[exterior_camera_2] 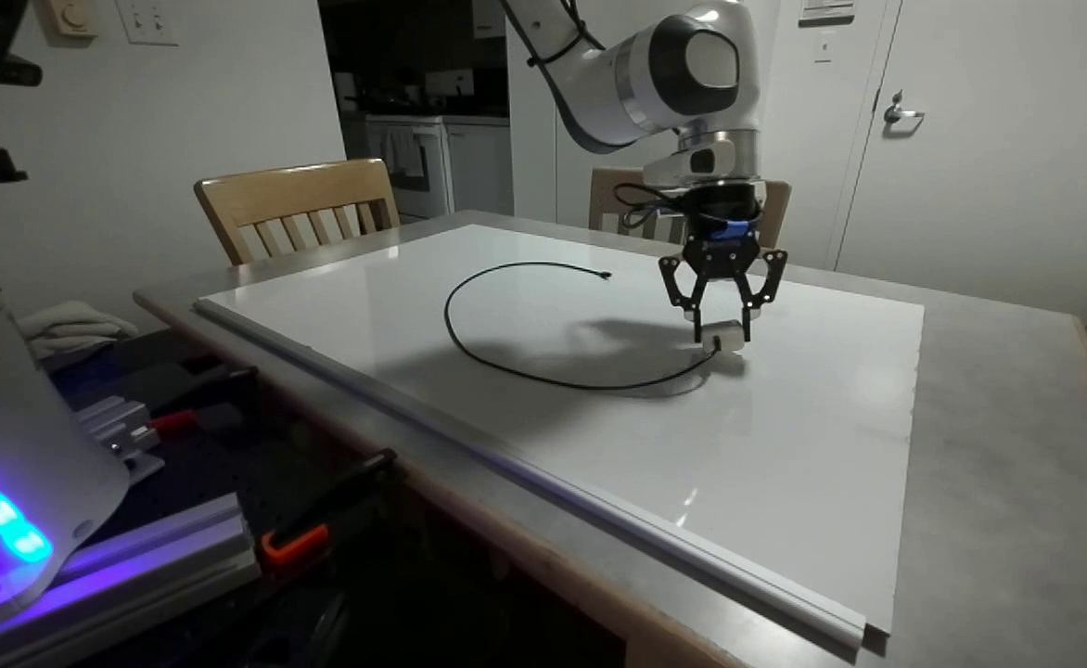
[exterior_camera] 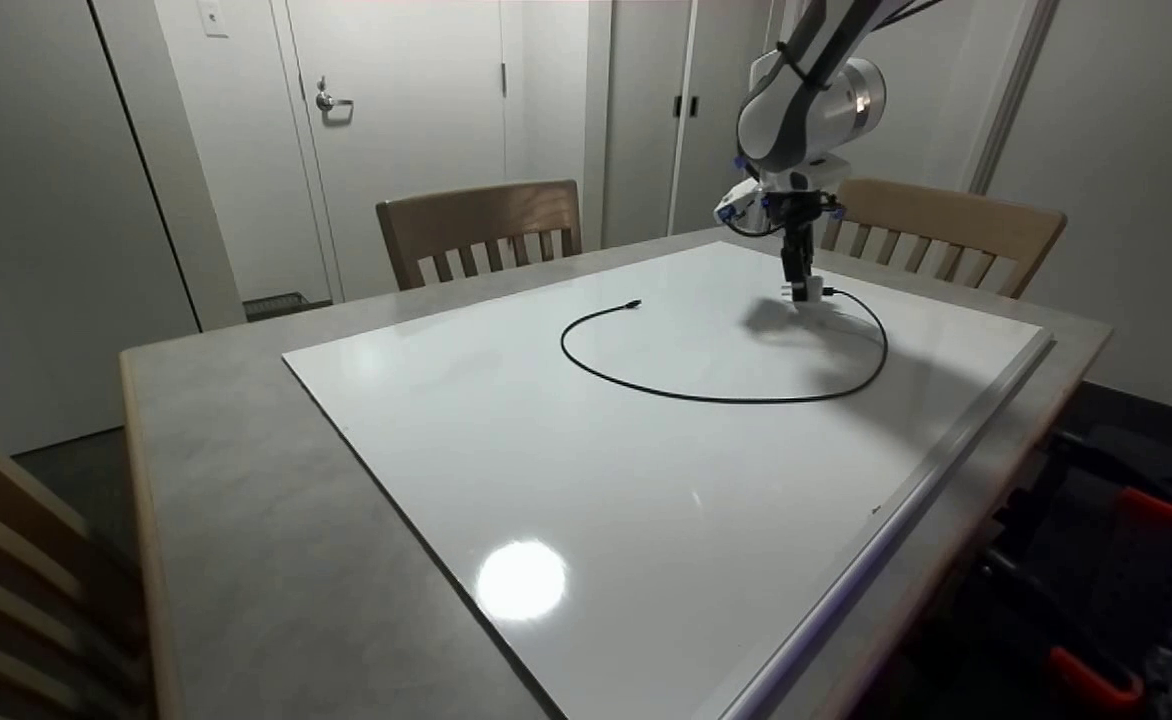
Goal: Straighten the charger on the table
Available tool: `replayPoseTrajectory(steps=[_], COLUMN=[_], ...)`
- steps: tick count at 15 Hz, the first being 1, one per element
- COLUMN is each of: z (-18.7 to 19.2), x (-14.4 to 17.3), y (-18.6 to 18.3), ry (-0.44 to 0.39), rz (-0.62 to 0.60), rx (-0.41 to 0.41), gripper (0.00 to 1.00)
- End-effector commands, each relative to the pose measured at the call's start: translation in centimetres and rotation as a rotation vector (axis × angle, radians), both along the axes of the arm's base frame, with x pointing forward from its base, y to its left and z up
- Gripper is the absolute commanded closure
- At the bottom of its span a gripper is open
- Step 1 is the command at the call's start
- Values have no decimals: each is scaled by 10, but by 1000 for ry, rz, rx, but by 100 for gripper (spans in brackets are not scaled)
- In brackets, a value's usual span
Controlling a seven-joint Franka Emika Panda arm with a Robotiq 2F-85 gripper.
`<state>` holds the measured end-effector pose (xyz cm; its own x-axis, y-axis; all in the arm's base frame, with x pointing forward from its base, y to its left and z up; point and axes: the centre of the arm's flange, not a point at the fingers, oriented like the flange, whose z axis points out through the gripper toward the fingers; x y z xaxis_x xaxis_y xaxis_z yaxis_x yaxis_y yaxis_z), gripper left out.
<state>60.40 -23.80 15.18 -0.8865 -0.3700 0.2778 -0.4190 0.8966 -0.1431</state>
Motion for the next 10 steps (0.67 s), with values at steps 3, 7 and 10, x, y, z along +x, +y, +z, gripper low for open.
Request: replayPoseTrajectory(steps=[3,7,10], z=[0,0,0], x=[-16,-25,-28], y=[-46,-61,-68], ry=[-29,-94,-143], rz=[-192,-329,-403], rx=[-24,-29,-26], gripper=[73,73,73])
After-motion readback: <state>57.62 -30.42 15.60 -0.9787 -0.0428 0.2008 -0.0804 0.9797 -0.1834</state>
